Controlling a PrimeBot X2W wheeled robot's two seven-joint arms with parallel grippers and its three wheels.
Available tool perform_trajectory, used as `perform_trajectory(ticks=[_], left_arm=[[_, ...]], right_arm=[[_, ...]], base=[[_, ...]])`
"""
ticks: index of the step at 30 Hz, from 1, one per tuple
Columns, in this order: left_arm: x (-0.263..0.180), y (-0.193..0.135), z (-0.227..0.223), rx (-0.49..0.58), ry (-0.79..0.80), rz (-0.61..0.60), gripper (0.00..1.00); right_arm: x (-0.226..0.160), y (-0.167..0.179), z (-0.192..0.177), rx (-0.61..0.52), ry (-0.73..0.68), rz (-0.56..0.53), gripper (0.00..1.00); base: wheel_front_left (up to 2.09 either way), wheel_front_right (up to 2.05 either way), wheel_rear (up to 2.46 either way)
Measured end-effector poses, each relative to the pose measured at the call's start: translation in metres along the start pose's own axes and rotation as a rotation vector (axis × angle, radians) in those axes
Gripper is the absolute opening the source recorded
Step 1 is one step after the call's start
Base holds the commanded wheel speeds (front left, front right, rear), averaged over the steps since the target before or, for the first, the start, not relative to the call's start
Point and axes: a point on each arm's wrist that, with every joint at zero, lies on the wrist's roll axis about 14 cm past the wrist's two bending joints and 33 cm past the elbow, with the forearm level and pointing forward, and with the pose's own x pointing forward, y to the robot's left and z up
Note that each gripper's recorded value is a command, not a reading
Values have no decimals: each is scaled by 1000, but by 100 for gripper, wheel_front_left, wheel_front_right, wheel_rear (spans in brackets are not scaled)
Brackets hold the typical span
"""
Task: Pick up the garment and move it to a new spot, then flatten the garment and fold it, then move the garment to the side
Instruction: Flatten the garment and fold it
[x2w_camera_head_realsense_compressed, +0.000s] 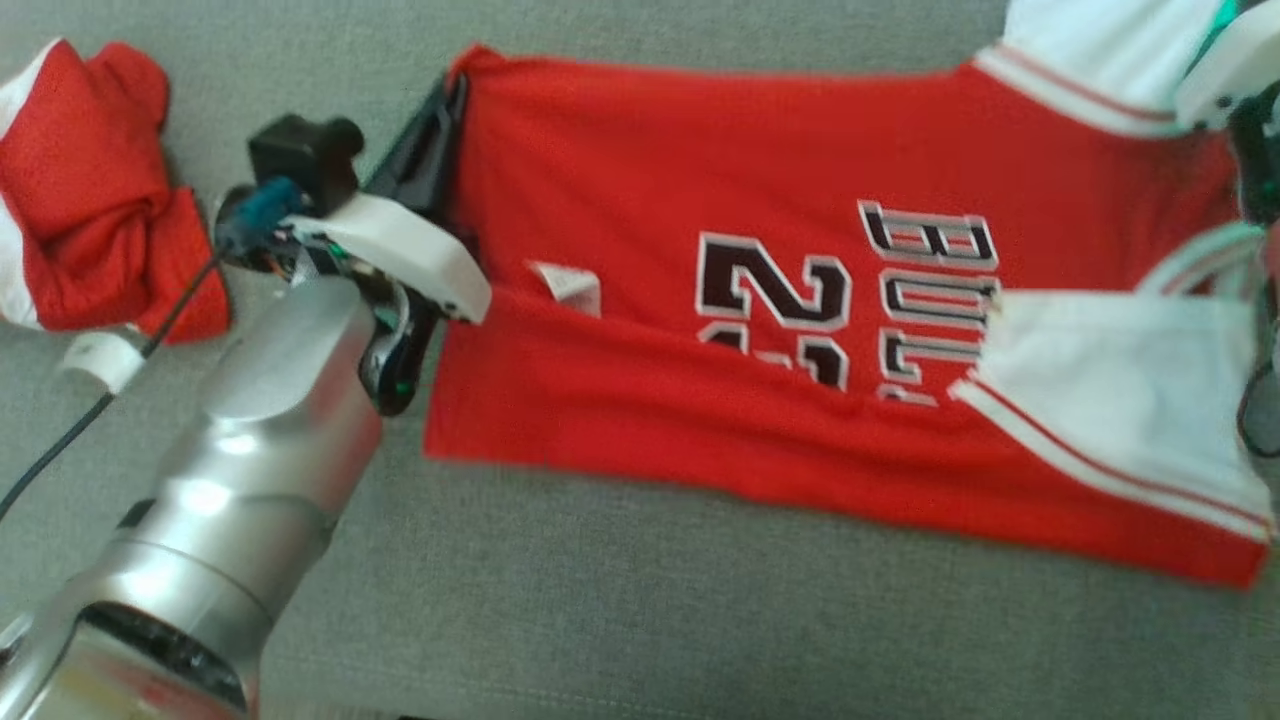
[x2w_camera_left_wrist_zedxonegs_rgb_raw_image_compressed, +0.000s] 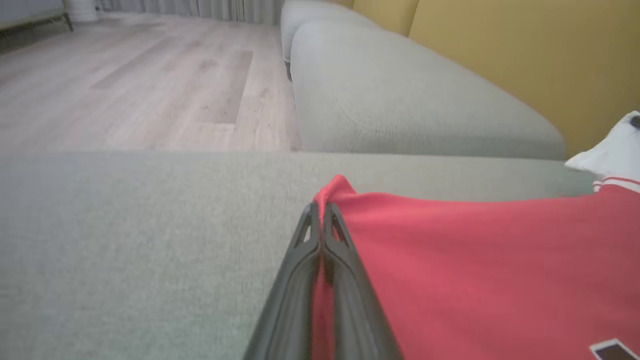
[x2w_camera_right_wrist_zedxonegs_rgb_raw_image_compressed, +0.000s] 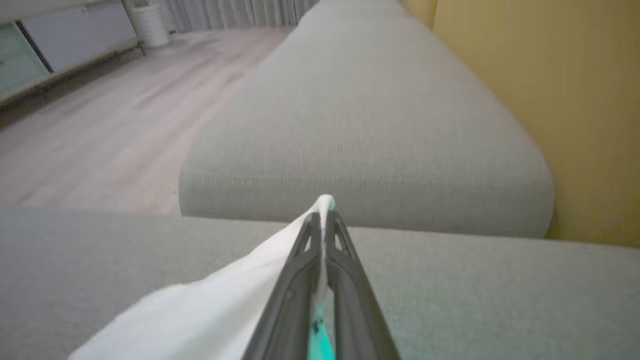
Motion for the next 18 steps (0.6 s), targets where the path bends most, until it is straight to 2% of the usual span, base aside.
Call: perform_trajectory(ticks=[4,8,12,18], left_arm=[[-4,-1,26,-2,-93,19,0],[-21,-3,11,-10,-92,42,0],[-41,-8,-2,-7,-94,63,0],[-73,-9,-8,-16,-133,109,0]], right_arm=[[-11,-1,33,-5,-145,-3,0],[-29,4,48,19,-220,11,0],[-58,11,30,58,-226,37,0],[-122,5,-11,179,-222,26,0]], base=[[0,0,0],[0,0,0],[0,0,0],[0,0,0]])
